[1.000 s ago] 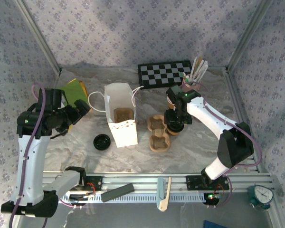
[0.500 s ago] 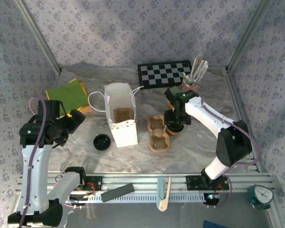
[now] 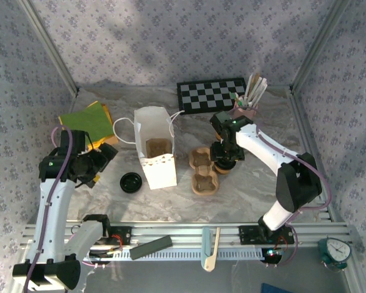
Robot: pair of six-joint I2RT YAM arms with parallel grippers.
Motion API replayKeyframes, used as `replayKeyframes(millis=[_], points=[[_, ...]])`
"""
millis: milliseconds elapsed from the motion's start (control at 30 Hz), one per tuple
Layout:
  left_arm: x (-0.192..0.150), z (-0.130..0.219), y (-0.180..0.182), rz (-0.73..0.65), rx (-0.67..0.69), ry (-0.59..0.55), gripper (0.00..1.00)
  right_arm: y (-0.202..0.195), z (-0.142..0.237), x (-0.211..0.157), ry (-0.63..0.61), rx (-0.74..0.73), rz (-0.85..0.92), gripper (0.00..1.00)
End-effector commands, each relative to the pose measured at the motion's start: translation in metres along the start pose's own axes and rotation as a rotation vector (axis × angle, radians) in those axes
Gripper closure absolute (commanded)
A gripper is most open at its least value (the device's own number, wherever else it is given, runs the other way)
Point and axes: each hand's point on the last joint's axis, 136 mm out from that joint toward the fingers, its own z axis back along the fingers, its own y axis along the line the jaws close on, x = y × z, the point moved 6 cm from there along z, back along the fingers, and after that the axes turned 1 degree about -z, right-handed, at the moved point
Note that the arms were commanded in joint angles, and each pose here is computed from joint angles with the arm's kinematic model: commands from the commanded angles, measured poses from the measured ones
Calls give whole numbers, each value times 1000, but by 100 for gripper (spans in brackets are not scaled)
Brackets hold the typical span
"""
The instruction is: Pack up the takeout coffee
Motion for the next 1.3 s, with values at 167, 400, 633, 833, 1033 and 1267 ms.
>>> replayKeyframes(millis=[167, 400, 633, 833, 1033, 1267], points=[[2, 2, -7, -4, -35, 10, 2, 1, 3, -3, 23, -17, 14, 23], [1, 0, -7, -5, -38, 20, 1, 1, 15, 1, -1, -14, 11, 21], [1, 0, -8, -7, -41, 27, 1, 1, 11, -1, 19, -12, 11, 19], [0, -1, -8, -7, -43, 31, 0, 1, 9, -2, 22, -13, 12, 19], [0, -1, -9, -7, -46, 31, 0, 1, 8, -3, 27, -13, 10, 19], [0, 1, -9, -10, -49, 29, 0, 1, 3, -3, 32, -8, 10, 20]])
